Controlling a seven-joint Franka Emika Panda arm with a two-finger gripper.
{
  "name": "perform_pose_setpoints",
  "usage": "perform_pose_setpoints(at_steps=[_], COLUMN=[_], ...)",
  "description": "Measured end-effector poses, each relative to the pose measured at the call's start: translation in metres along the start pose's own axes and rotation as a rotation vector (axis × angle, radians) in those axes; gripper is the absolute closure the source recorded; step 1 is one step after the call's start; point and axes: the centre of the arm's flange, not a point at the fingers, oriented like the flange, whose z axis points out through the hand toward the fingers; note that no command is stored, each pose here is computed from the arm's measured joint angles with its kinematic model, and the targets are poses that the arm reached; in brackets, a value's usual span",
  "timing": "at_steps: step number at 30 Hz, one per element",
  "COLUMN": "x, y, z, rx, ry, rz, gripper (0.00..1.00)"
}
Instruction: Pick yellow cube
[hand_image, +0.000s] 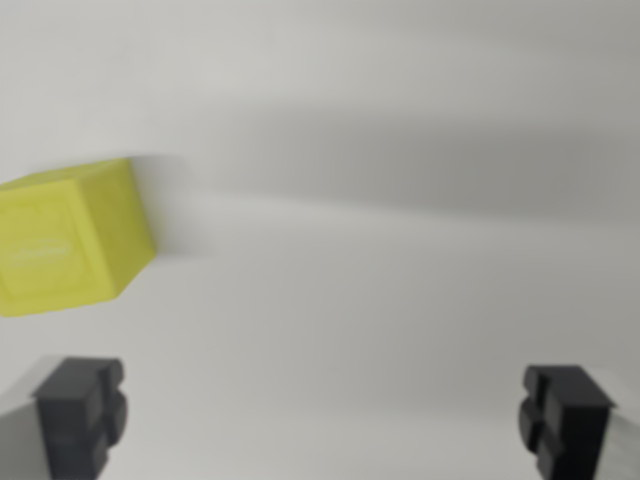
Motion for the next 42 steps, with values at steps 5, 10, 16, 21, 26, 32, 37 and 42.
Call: perform_pose_setpoints(at_steps=[5,10,16,21,26,32,37,42], x=[-0.007,-0.013,-0.021,-0.028,-0.034,-0.042,-0.049,-0.055], y=[-0.005,-0.011,-0.017,-0.022,-0.028,-0.034,-0.039,-0.044], z=[0.007,0.013,0.021,0.028,0.034,0.042,0.049,0.055], rx=[0.0007,0.0013,0.0019,0.0026,0.003,0.004,0.0044,0.0051], ry=[0.0018,0.0037,0.0058,0.0076,0.0093,0.0117,0.0134,0.0153], rz=[-0.011,-0.023,-0.036,-0.047,-0.058,-0.072,-0.083,-0.094], gripper=[0.0,0.0,0.0,0.0,0.0,0.0,0.0,0.0])
